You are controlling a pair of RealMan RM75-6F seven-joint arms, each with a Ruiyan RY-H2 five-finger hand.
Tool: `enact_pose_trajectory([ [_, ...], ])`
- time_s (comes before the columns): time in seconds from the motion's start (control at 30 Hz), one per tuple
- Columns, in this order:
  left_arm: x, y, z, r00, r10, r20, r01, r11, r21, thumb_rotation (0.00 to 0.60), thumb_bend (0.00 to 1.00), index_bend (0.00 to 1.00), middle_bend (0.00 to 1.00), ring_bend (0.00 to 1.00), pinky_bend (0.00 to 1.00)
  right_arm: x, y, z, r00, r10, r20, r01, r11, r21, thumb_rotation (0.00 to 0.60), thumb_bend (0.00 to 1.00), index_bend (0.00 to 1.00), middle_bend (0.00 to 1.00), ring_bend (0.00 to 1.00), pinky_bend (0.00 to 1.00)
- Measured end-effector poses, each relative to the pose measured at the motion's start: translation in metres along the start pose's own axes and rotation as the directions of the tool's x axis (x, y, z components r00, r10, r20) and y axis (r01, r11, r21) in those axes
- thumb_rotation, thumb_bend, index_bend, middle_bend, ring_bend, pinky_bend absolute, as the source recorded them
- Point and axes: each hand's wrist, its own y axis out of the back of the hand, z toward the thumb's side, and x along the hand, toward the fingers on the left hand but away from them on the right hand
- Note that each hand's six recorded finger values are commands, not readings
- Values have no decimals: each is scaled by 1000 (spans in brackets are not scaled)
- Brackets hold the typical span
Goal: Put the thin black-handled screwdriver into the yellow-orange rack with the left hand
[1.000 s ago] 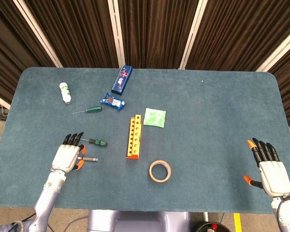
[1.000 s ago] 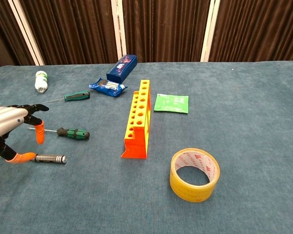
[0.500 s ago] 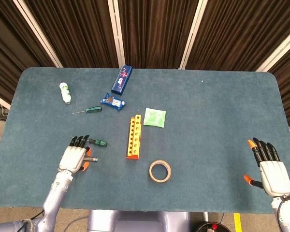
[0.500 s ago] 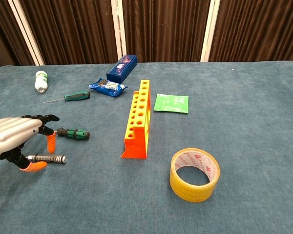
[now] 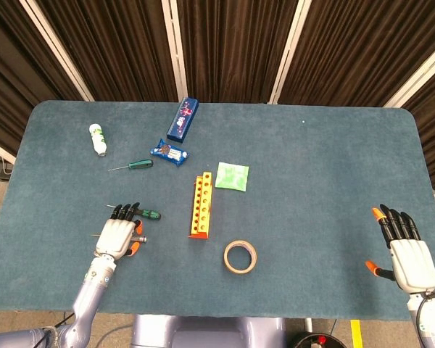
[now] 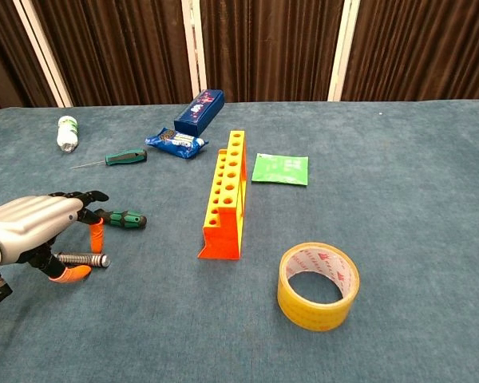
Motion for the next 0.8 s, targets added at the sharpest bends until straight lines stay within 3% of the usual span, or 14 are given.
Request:
enact_pose_trajectory([
  [0.23, -1, -2, 3, 1000, 1, 3, -1, 1000, -10, 600, 428, 634, 0, 0, 0, 3, -1, 0, 1000, 0, -1, 0, 1000, -3, 600, 0, 17, 0, 0, 0],
  [0.47, -3, 6, 5, 999, 38, 21, -37, 999, -30, 600, 445, 672, 7, 0, 0, 2, -1, -1, 1000, -5, 2, 5, 1000, -8, 600, 0, 18, 0, 0, 0],
  [0.67, -5, 34, 5, 992, 122, 32, -118, 986, -122, 600, 446, 676, 19, 0, 0, 2, 0, -1, 1000, -6, 0, 6, 1000, -7, 600, 0, 19, 0, 0, 0],
  [0.8, -6, 66, 11, 978, 204, 40, -187, 947, -260, 600, 448, 676, 23, 0, 0, 2, 0, -1, 1000, -7, 2, 7, 1000, -9, 600, 0, 19, 0, 0, 0],
])
